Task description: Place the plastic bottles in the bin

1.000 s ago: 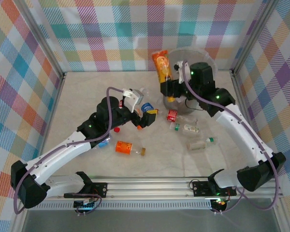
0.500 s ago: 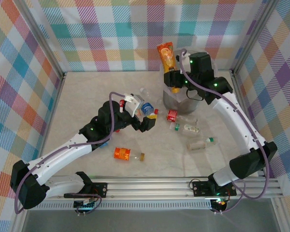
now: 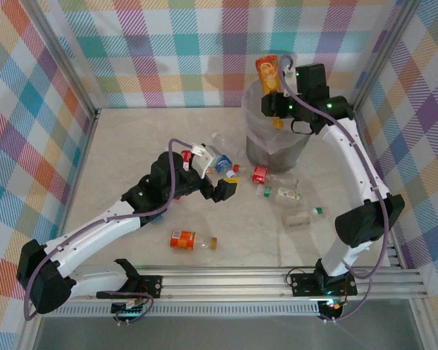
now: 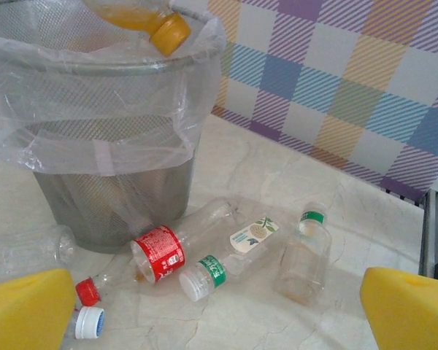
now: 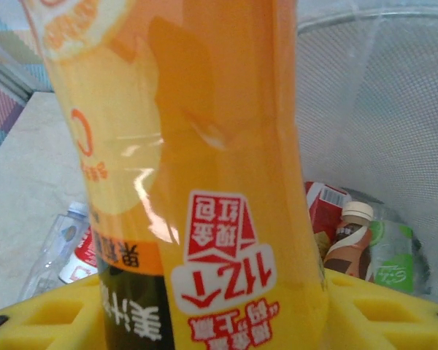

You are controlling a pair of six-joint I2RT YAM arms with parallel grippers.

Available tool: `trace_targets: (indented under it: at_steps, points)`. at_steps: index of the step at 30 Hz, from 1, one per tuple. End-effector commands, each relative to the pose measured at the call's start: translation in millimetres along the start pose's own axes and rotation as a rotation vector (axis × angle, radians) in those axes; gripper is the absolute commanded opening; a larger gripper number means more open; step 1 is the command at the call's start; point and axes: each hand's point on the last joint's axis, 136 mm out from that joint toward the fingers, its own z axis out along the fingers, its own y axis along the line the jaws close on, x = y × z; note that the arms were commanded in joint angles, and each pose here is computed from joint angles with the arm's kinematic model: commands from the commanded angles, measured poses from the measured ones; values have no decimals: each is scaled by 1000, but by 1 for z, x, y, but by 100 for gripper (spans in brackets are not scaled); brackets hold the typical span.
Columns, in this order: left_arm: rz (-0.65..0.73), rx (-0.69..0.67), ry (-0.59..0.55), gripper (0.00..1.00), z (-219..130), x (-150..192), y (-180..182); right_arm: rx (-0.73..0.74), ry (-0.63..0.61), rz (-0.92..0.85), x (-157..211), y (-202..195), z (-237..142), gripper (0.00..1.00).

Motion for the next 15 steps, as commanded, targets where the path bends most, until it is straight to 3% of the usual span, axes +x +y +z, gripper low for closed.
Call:
trace_targets:
  at_steps: [1, 15]
  points:
    - [40, 33, -1, 100, -5, -6, -9, 5, 35, 20, -1, -9, 2, 57]
    - [90, 66, 51, 100, -3, 2, -14, 141, 200, 112, 19, -58, 35, 63]
